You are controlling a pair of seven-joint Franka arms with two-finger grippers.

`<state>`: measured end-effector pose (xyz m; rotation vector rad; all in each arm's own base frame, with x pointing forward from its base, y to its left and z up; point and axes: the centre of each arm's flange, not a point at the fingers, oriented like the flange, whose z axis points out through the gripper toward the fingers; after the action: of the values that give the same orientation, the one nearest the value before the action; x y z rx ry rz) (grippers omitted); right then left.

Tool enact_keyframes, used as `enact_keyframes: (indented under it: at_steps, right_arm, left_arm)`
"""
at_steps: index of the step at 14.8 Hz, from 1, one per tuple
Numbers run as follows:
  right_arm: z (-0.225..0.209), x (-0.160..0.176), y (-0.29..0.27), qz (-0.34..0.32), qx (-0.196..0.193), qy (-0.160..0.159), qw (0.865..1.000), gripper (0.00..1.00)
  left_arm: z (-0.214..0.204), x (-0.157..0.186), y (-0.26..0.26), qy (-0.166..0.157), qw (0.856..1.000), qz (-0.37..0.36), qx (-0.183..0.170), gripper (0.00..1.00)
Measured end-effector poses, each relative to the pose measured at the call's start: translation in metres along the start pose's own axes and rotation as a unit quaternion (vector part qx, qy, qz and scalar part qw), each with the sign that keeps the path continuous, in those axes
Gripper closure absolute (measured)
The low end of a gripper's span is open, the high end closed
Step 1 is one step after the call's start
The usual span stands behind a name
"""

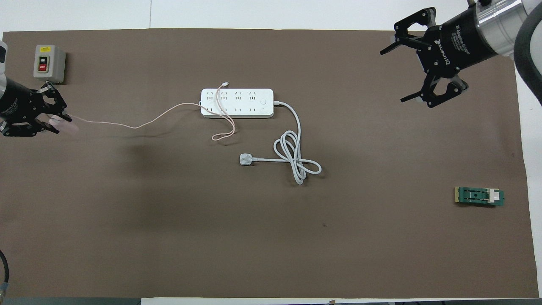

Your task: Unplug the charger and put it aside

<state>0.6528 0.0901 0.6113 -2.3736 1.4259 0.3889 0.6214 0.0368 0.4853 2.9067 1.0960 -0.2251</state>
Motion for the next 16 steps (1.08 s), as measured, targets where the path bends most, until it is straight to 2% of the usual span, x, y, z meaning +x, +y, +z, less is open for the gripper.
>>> enact_keyframes:
  at_steps: [3,5,6,8,13,15,16]
  right_arm:
    - [-0.016,-0.001,0.017,-0.106,-0.041,0.050,0.992,0.00]
    - [-0.023,0.002,0.028,-0.186,-0.076,0.076,0.977,0.00]
    - [-0.026,0.005,0.032,-0.226,-0.093,0.085,0.966,0.00]
    - [-0.032,0.010,0.041,-0.305,-0.127,0.098,0.939,0.00]
    - [-0.047,0.021,0.063,-0.467,-0.202,0.109,0.854,0.00]
    - [-0.057,0.026,0.076,-0.504,-0.214,0.103,0.830,0.00]
    - [-0.061,0.031,0.085,-0.516,-0.216,0.097,0.824,0.00]
  left_arm:
    - [0.000,-0.002,0.003,0.001,1.000,0.006,0.000,0.23]
    - [-0.002,-0.004,0.005,0.003,1.000,0.021,-0.001,0.04]
    - [-0.005,-0.006,0.006,0.005,0.999,0.042,-0.002,0.00]
    - [-0.012,-0.012,0.009,0.010,0.996,0.093,-0.005,0.00]
    - [-0.048,-0.045,0.018,0.029,0.979,0.201,-0.010,0.00]
    - [-0.068,-0.066,0.018,0.032,0.972,0.233,-0.009,0.00]
    - [-0.077,-0.076,0.017,0.032,0.970,0.242,-0.008,0.00]
